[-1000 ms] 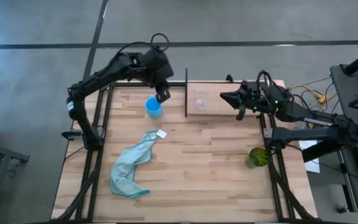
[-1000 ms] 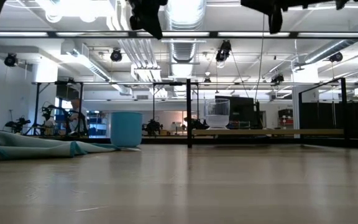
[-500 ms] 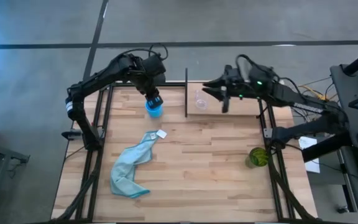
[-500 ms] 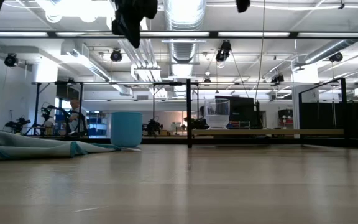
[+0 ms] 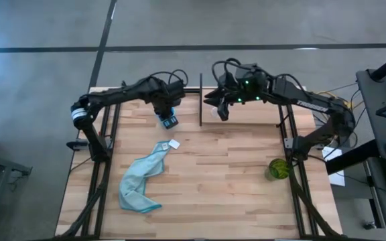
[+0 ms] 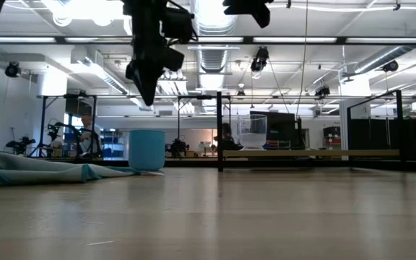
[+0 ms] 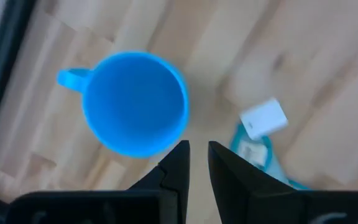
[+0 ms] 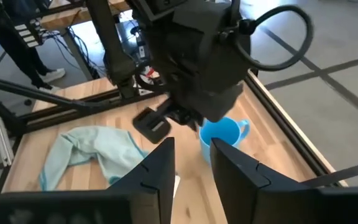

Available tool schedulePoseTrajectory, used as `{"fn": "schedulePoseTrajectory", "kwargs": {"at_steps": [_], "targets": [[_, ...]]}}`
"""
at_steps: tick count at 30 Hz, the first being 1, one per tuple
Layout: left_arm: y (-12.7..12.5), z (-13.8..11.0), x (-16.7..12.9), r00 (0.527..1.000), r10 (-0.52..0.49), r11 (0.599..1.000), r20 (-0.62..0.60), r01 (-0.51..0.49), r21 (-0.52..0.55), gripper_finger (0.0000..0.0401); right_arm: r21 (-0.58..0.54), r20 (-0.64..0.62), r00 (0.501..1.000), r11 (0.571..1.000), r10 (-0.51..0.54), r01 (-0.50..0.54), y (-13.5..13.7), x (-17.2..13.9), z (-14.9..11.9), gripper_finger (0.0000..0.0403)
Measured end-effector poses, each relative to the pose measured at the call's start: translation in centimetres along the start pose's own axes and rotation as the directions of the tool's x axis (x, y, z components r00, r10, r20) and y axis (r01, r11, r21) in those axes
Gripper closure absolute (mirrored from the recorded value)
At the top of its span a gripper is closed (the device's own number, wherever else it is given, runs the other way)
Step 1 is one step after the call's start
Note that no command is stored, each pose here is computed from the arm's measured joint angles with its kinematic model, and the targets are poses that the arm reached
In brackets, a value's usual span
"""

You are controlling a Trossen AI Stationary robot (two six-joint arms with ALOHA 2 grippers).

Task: Stack small to large cups/mugs on shelf
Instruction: Put the blue mug on the shelf

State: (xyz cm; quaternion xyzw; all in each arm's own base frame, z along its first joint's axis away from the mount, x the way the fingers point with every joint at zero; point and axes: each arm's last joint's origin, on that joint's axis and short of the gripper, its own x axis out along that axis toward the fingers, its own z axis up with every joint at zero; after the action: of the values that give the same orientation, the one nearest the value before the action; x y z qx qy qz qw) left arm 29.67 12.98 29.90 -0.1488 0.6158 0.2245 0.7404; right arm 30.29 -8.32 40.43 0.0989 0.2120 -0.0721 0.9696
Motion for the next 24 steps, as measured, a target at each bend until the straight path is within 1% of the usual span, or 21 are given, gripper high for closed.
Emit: {"fn": "schedulePoseTrajectory", "kwargs": {"at_steps": [3,11,15,18,24], "targets": [[0.0,0.2,0.7,0.999,0.004,1.0,0.035,-0.003,-0.004,0.0357,-0.001,-0.006,1.0,1.0,0.005,-0.005,0.2,0.1,-0.1,0.0313],[-0.1,0.0,3.2,0.999,-0.006,1.0,0.051,0.006,-0.01,0.0357,0.013,-0.015,1.0,1.0,0.01,-0.009,0.4,-0.3,-0.1,0.0321],[0.6,-0.1,4.0,0.998,0.035,0.999,0.053,-0.033,-0.03,0.0357,0.023,-0.015,1.0,1.0,0.01,-0.009,0.4,-0.3,-0.1,0.0317],[1.1,-0.3,4.4,0.999,0.041,0.998,0.036,-0.039,-0.044,0.0357,0.023,-0.014,1.0,1.0,0.01,-0.009,0.4,-0.3,-0.1,0.0314],[1.1,-0.5,5.1,1.0,-0.009,0.997,0.03,0.011,-0.073,0.0357,0.028,-0.013,1.0,1.0,0.01,-0.009,0.4,-0.3,-0.1,0.0319]]}}
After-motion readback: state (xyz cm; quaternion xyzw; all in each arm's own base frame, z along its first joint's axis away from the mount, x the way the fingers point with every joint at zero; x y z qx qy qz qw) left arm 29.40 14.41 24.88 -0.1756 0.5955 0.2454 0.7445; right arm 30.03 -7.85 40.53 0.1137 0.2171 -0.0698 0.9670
